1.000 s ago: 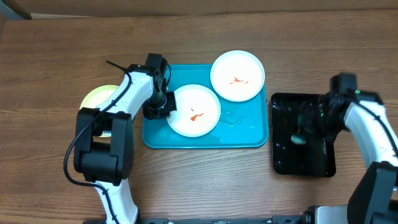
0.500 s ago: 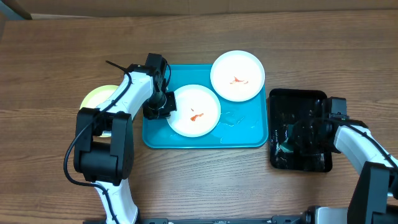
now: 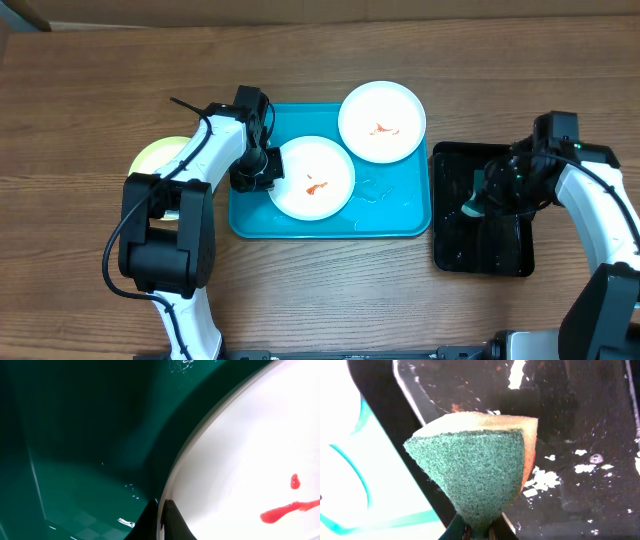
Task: Clean dirty plates on tray and stack at the side
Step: 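Grasp the green sponge with the right gripper and lift it, then scrub the tilted white plate's face with the sponge in the right gripper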
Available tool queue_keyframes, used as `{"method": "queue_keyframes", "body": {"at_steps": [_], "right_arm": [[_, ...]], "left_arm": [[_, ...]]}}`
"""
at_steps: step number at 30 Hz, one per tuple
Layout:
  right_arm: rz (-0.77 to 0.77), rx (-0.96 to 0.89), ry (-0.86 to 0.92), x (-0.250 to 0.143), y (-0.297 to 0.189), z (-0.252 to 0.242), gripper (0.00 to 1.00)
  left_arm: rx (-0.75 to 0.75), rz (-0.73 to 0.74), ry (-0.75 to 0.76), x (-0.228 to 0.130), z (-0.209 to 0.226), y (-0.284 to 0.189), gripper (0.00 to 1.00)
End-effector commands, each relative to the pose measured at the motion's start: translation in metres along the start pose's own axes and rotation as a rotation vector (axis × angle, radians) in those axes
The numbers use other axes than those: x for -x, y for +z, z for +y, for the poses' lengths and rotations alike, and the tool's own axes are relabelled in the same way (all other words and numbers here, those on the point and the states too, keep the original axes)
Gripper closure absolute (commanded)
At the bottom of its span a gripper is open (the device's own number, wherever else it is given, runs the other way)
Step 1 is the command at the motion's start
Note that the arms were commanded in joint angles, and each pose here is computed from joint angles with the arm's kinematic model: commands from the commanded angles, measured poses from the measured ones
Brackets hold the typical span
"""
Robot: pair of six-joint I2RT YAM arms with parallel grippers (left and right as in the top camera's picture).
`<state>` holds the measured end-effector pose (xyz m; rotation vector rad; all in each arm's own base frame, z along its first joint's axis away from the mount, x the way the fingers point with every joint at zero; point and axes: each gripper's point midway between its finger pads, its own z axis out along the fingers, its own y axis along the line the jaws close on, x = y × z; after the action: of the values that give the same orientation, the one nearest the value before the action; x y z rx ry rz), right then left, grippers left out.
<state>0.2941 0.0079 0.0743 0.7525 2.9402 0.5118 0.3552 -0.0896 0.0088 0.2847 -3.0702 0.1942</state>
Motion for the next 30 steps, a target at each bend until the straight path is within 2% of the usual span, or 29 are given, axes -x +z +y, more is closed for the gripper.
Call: {"method": "queue_keyframes", "body": {"at_steps": [1,3,7,15,22,30], "right_arm": [[0.007,0.06,-0.142,-0.002,-0.004,0.017,0.96],[0.032,0.138,-0.24,-0.011,-0.004,0.037,0.96],[0.039,0.16,-0.351,-0.022,0.002,0.067,0.96],[-0.022,0.257,-0.603,-0.054,0.02,0.153,0.96],[-0.112,0.237,-0.637,-0.07,0.031,0.192,0.96],[-0.062,0.243,-0.645,-0.093,0.049,0.205,0.96]], "left_arm": [[0.033,0.032,-0.001,-0.009,0.007,0.01,0.96],[0.011,0.041,0.016,-0.01,0.003,0.01,0.96],[-0.023,0.057,0.075,-0.016,-0.01,0.011,0.96],[-0.047,0.087,0.126,-0.031,-0.032,0.013,0.96],[-0.064,0.104,0.165,-0.044,-0.055,0.016,0.96],[-0.067,0.094,0.186,-0.05,-0.07,0.018,0.96]]}}
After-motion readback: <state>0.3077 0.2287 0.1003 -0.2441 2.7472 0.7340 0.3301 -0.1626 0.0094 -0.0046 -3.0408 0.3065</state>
